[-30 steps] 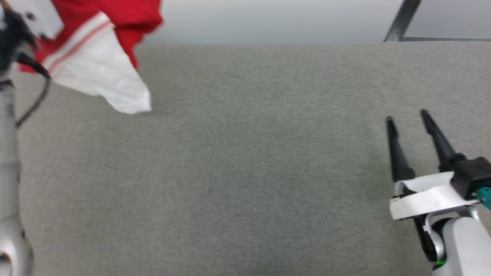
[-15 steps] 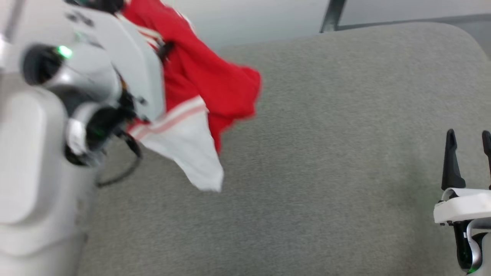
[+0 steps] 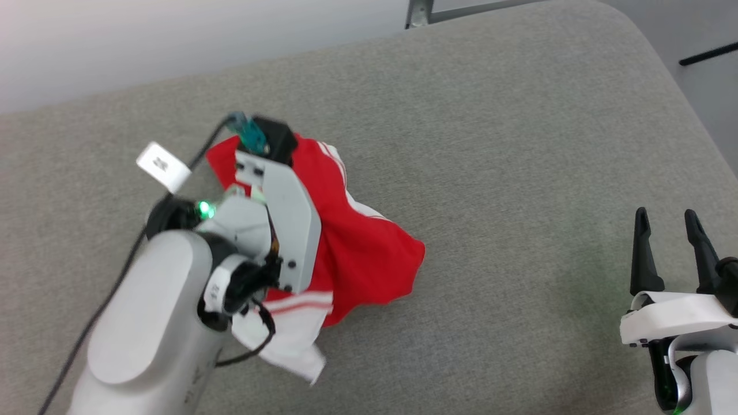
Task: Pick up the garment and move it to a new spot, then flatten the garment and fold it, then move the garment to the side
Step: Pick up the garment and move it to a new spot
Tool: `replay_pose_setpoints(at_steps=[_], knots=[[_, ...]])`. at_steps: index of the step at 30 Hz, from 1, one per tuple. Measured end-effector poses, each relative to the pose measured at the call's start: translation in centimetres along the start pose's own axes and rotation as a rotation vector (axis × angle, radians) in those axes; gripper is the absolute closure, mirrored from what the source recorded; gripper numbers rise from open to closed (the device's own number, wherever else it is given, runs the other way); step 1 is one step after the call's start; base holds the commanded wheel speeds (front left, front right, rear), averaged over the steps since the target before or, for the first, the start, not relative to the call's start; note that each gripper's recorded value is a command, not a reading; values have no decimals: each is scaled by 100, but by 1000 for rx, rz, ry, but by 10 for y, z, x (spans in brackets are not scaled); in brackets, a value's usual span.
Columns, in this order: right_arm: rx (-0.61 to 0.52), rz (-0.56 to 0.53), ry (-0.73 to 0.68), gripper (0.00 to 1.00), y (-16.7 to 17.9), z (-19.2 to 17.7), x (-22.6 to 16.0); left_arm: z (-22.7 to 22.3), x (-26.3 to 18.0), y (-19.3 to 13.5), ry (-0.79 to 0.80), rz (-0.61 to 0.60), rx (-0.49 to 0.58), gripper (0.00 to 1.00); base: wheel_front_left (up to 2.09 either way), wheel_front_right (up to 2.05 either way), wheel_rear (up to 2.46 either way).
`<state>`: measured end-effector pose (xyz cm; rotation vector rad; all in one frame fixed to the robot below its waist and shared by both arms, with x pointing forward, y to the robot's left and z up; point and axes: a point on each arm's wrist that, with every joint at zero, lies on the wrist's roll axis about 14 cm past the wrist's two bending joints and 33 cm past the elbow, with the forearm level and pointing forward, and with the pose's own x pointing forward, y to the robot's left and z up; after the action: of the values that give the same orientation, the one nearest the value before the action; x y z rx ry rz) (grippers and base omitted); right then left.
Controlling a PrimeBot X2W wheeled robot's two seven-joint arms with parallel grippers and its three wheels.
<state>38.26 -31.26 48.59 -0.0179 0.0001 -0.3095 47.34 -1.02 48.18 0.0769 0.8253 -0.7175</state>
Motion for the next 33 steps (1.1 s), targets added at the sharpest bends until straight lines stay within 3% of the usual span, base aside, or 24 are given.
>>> replay_pose_setpoints(at_steps=[4,8,10,12,19,33], knots=[[7,-9,9,0,-3,-2,-4,-31,16,-1,108,-17,-23,100,0,0,0],[17,8,10,0,4,-3,-4,-43,16,2,157,-13,-32,76,0,0,0],[22,16,7,0,7,-2,-4,-42,12,1,156,-14,-34,52,0,0,0],[27,25,1,0,10,0,-4,-41,6,0,159,-17,-29,0,0,0,0],[39,70,-15,0,25,5,-5,-13,-26,5,40,17,-11,0,0,0,0],[35,201,-76,0,64,26,-8,22,-111,20,-419,81,-11,0,0,0,0]])
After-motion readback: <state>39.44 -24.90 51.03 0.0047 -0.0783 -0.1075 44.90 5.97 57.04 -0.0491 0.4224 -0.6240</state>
